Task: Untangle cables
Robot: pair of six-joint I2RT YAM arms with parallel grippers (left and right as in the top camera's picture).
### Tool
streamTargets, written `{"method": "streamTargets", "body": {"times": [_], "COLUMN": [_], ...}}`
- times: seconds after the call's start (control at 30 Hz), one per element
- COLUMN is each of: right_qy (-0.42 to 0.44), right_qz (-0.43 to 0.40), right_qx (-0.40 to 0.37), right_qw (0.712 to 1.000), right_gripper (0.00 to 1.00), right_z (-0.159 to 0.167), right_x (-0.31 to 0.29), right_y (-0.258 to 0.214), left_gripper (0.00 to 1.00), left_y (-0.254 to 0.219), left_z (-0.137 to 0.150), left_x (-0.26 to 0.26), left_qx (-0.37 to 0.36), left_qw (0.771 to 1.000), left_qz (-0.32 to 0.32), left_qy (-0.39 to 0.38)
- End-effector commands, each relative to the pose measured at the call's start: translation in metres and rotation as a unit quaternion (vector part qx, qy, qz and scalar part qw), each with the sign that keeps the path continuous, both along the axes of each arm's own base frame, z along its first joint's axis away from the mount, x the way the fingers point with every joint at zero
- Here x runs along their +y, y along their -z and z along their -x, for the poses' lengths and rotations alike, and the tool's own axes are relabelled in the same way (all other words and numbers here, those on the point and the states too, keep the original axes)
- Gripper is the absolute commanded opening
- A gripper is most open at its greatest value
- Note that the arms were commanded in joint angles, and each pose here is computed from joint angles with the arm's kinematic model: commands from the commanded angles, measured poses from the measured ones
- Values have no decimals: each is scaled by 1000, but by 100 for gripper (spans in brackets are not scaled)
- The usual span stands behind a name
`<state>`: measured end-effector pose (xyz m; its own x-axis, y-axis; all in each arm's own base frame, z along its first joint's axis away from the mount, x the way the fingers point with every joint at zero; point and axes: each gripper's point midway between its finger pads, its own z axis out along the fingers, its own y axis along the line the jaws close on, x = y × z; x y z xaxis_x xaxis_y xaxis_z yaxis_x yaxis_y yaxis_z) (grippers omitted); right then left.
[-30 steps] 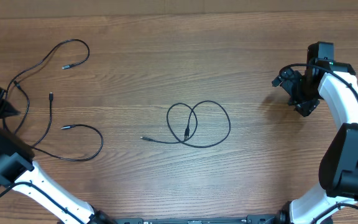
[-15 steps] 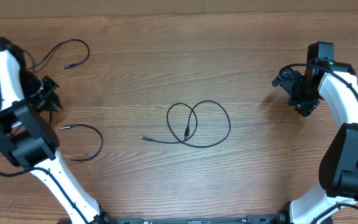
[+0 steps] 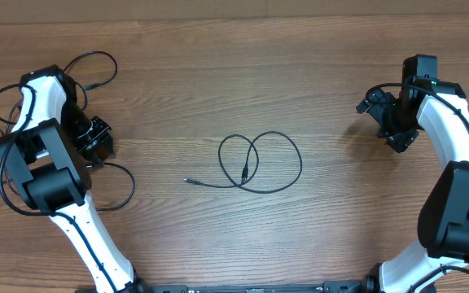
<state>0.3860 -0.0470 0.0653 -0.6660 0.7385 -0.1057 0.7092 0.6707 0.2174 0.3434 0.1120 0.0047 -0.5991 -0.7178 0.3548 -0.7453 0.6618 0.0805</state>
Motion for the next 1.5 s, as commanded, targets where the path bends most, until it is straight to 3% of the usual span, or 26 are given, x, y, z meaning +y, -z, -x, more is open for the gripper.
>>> {"method": "streamTargets", "body": {"times": [0.0, 0.37, 0.57, 0.8, 1.3, 1.47], "right_qy": [2, 2, 2, 2, 2, 2], "right_qz": [7, 7, 7, 7, 7, 7], "right_qx": [-4, -4, -4, -4, -4, -4], "right_qw": [1000, 1000, 1000, 1000, 1000, 1000], "right_gripper": [100, 100, 100, 100, 100, 100], "right_z": [-1, -1, -1, 0, -1, -1], "right_x": [-3, -3, -3, -2, -3, -3], "right_y": [-3, -3, -3, -3, -3, -3], "left_gripper": [29, 26, 26, 27, 31, 27], "left_y": [1, -12, -48, -69, 0, 16], "left_z": [2, 1, -2, 4, 19, 19], "left_x": [6, 19, 37, 35, 29, 30], "left_qx": [7, 2, -28, -39, -37, -52], "left_qw": [1000, 997, 989, 987, 987, 985], "left_qz": [-22, -70, -137, -146, -146, -150], "left_qy": [-13, -18, -43, -55, -59, -61]}}
